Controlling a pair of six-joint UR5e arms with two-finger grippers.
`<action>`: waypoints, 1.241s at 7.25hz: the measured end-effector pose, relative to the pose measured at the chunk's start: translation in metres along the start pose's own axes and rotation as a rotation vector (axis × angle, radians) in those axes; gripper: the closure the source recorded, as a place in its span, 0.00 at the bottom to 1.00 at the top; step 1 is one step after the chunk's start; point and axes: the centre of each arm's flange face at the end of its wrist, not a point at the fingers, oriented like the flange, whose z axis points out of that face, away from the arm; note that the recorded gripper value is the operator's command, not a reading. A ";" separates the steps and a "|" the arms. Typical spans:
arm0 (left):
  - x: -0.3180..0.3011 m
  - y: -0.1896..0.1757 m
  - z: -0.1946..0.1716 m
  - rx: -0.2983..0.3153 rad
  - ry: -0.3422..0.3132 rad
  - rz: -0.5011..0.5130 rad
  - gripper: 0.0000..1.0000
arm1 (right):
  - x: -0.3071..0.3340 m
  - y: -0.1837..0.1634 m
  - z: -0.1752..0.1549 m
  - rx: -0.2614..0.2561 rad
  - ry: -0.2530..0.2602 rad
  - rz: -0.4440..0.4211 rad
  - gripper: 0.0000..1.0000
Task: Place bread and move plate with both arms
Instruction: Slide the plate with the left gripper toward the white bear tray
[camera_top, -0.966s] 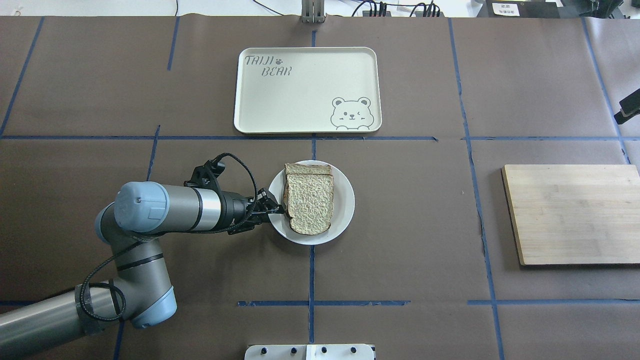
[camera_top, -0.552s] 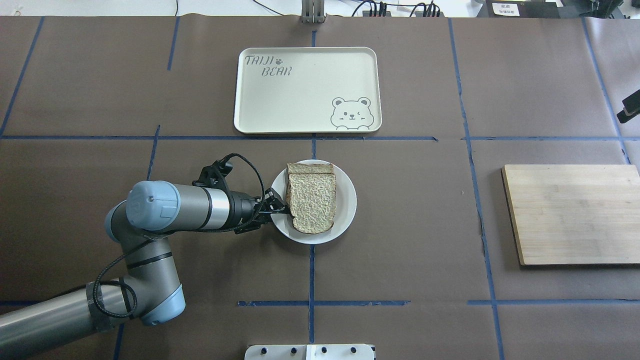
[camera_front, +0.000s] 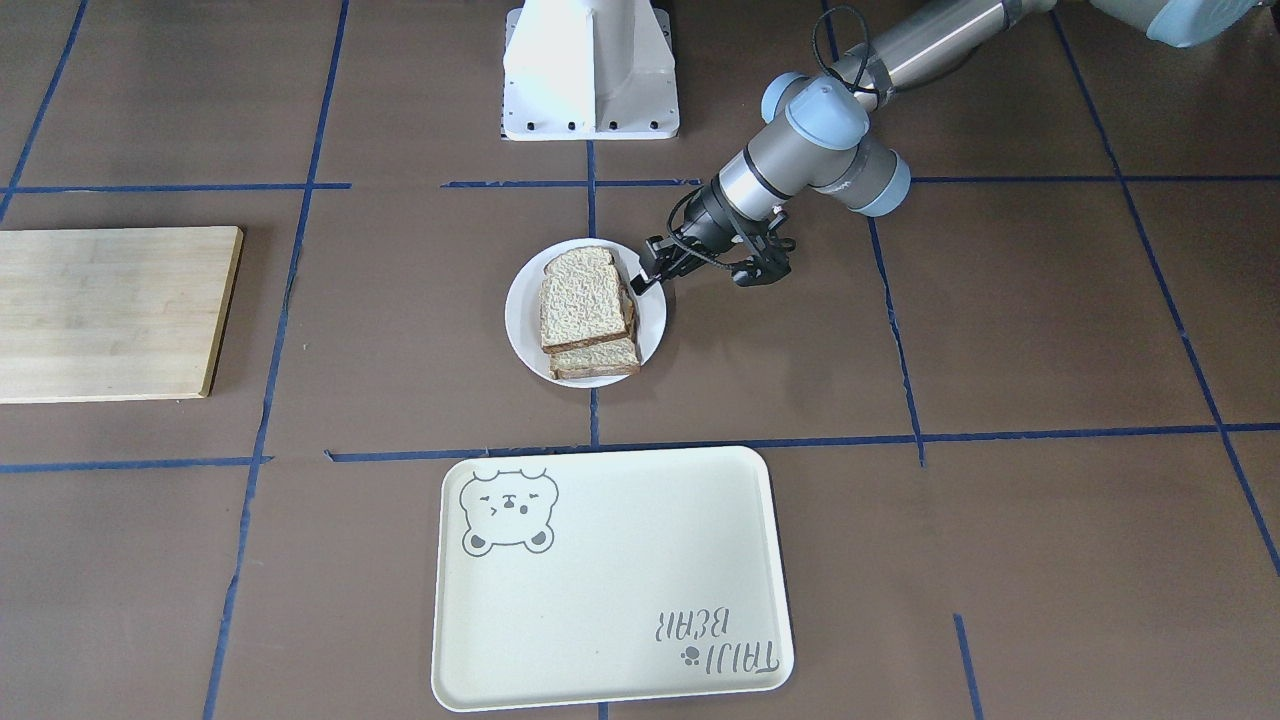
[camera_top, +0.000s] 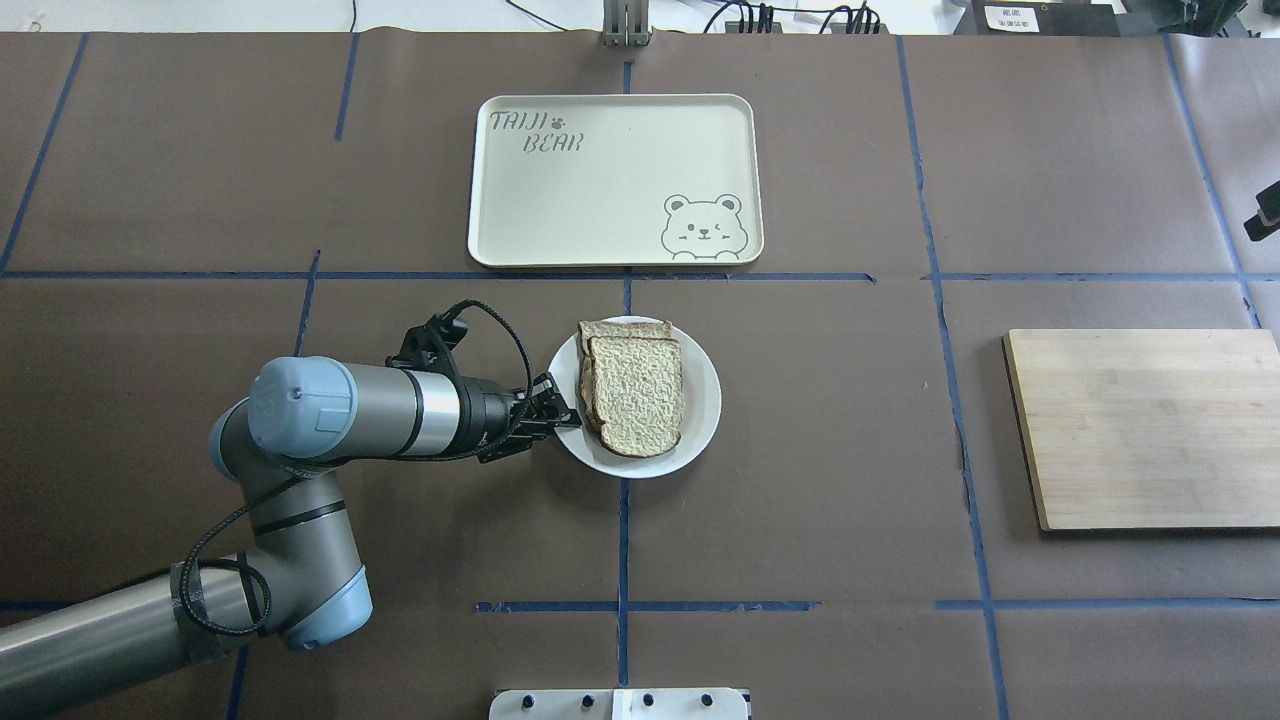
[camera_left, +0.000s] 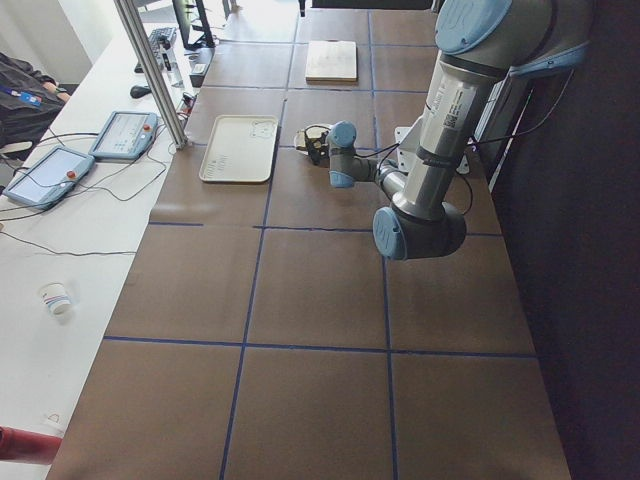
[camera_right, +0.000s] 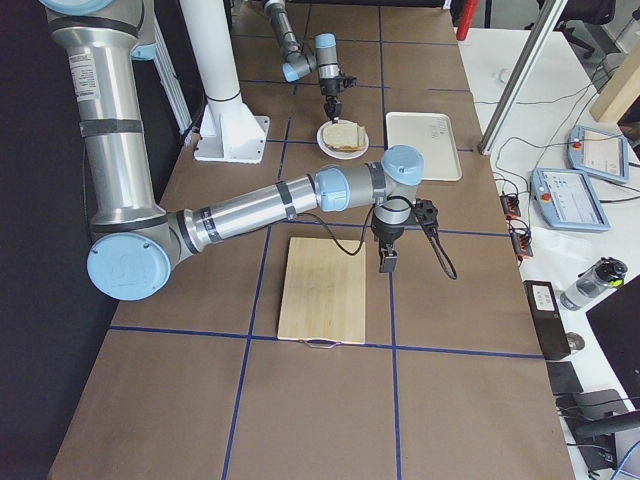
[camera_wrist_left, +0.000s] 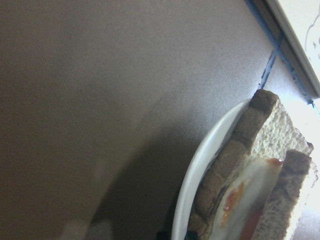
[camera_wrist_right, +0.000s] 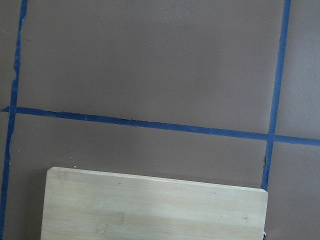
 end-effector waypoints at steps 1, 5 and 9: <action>0.008 0.001 -0.007 -0.008 0.037 -0.001 1.00 | 0.002 0.000 0.000 0.001 0.002 0.000 0.00; 0.028 -0.019 -0.036 -0.006 0.206 -0.091 1.00 | 0.010 0.007 0.006 -0.012 0.010 0.003 0.00; 0.053 -0.047 -0.030 0.120 0.448 -0.214 1.00 | 0.021 0.013 0.007 -0.016 0.014 0.015 0.00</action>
